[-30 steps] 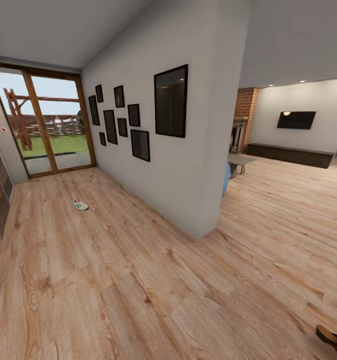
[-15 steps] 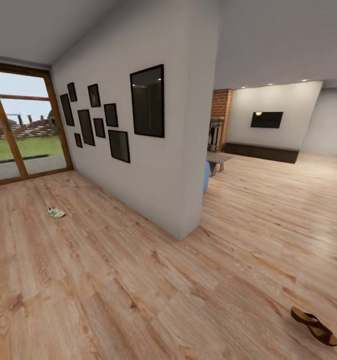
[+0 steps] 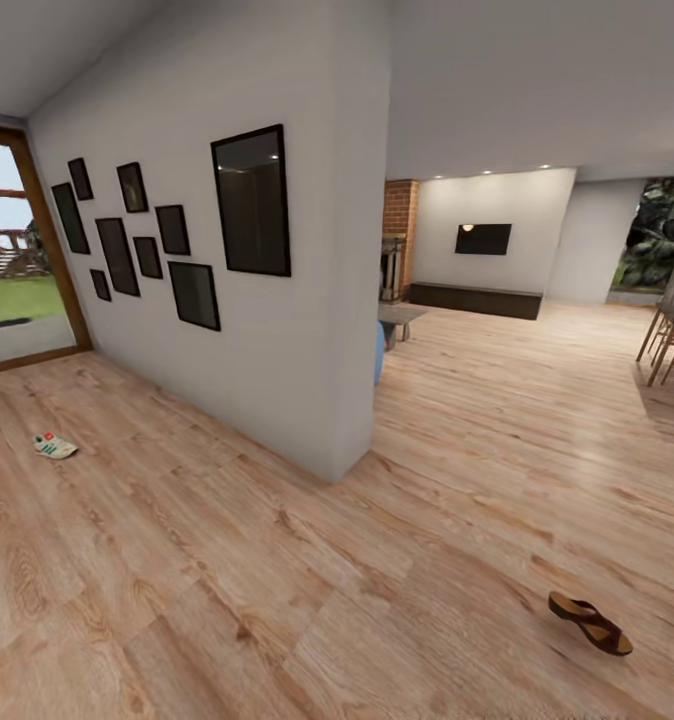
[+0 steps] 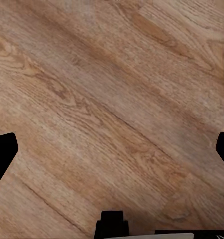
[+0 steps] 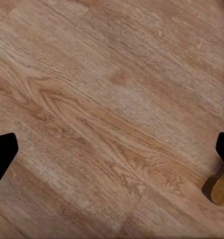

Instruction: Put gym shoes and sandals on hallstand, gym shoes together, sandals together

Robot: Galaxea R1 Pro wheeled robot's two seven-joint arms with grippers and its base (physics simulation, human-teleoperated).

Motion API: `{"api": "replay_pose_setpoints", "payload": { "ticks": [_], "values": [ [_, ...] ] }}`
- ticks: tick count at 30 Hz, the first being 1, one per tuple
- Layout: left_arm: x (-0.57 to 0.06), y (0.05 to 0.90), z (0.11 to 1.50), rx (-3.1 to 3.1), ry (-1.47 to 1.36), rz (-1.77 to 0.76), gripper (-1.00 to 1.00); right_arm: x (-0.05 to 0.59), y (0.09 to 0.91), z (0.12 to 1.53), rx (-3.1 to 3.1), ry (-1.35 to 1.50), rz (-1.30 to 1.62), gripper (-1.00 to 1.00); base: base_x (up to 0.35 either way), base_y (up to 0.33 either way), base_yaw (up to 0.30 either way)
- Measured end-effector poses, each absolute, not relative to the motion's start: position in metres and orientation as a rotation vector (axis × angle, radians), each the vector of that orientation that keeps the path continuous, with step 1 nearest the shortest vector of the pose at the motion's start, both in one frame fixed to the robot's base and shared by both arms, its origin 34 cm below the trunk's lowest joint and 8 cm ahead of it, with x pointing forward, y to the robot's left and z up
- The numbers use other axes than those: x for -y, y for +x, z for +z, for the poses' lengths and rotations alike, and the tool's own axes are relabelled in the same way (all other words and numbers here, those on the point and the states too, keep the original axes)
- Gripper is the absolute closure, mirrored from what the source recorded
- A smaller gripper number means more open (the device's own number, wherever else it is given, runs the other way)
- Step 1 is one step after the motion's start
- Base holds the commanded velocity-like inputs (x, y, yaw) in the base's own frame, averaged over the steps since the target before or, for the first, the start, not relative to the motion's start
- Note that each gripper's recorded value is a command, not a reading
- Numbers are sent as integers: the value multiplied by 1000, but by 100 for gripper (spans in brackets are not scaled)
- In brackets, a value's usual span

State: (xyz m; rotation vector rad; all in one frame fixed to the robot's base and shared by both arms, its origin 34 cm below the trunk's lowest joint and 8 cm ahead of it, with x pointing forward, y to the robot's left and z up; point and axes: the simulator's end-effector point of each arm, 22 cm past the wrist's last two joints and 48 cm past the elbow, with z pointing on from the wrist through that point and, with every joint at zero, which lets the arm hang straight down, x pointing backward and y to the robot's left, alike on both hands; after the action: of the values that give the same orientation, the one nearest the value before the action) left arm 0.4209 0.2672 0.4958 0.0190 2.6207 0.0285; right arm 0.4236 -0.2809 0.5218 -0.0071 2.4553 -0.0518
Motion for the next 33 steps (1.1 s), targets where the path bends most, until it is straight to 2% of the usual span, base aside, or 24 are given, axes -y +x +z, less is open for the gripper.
{"api": "replay_pose_setpoints", "payload": {
  "ticks": [33],
  "values": [
    [-267, 432, 502, -2564, 19, 27, -100, 281, 423, 522, -2455, -7, -53, -100, 1, 1, -265]
  ]
}}
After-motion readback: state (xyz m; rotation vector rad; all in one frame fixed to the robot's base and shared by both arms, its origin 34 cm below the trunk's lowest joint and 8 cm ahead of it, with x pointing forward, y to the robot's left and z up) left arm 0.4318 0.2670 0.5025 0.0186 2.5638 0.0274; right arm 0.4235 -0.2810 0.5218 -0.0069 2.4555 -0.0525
